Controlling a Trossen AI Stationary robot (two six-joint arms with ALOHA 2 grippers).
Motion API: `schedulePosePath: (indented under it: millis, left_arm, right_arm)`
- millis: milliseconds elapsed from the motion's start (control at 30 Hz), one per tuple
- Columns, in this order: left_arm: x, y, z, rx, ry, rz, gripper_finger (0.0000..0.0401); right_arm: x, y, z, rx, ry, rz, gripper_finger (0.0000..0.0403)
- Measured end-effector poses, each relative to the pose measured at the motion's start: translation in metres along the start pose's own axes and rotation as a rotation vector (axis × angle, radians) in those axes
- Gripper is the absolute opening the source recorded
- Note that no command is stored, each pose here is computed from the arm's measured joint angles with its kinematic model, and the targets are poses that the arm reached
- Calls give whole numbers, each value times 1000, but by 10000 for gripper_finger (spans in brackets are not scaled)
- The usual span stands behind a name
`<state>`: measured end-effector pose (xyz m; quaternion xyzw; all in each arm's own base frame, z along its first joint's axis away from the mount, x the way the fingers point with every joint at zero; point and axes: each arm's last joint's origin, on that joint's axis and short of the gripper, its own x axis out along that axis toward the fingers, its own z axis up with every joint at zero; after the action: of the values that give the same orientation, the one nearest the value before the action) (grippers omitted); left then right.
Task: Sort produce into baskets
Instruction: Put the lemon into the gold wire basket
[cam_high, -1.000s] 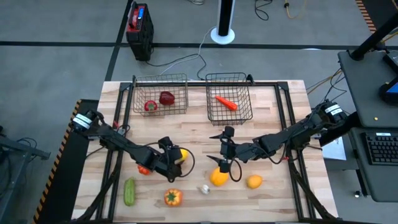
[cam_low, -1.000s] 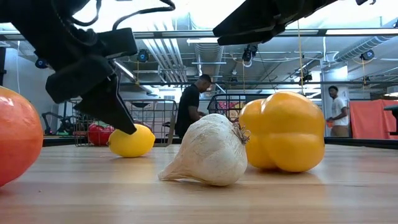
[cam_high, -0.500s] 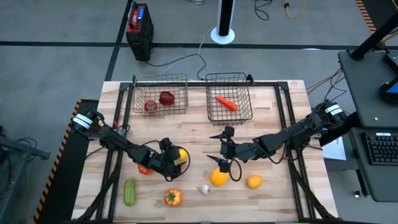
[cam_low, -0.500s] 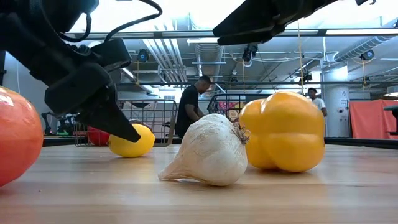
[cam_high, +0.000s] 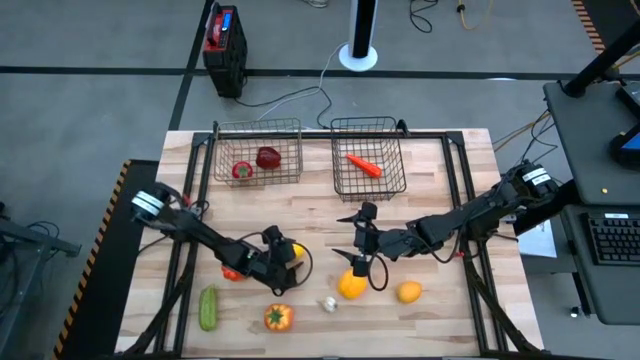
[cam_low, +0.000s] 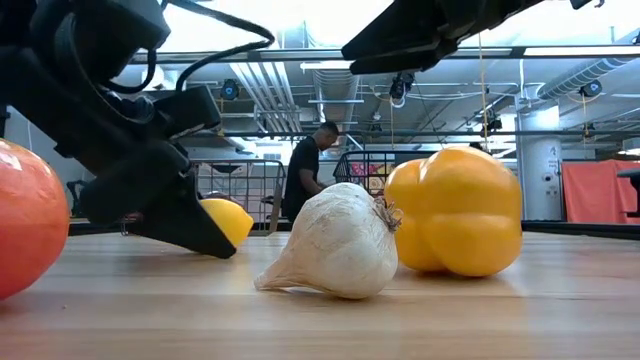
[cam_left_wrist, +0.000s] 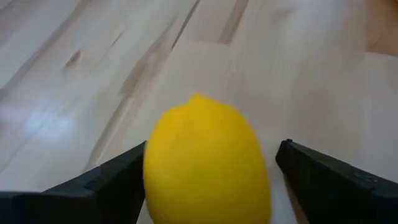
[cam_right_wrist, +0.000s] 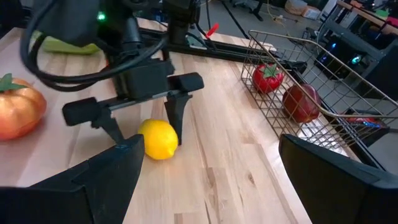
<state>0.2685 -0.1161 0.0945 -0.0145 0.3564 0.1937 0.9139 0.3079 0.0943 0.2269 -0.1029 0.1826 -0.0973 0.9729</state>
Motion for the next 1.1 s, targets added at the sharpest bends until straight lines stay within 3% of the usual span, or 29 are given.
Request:
schedulePosePath:
  millis: [333,700,867,1100]
  left_arm:
    - [0,-2,5,51,7,-13,287]
    - [-20,2,22,66,-39,-54,210]
    - [-35,5,36,59,-105,-77,211]
    - [-66,-1,64,105,-360,-109,215]
  right_arm:
    - [0,0,-2,-2,21,-1,364]
    - [1,-1,-3,-4,23,-4,364]
    - [1,-1,-3,-5,23,-3,364]
    - [1,-1,-2,-4,16,3,364]
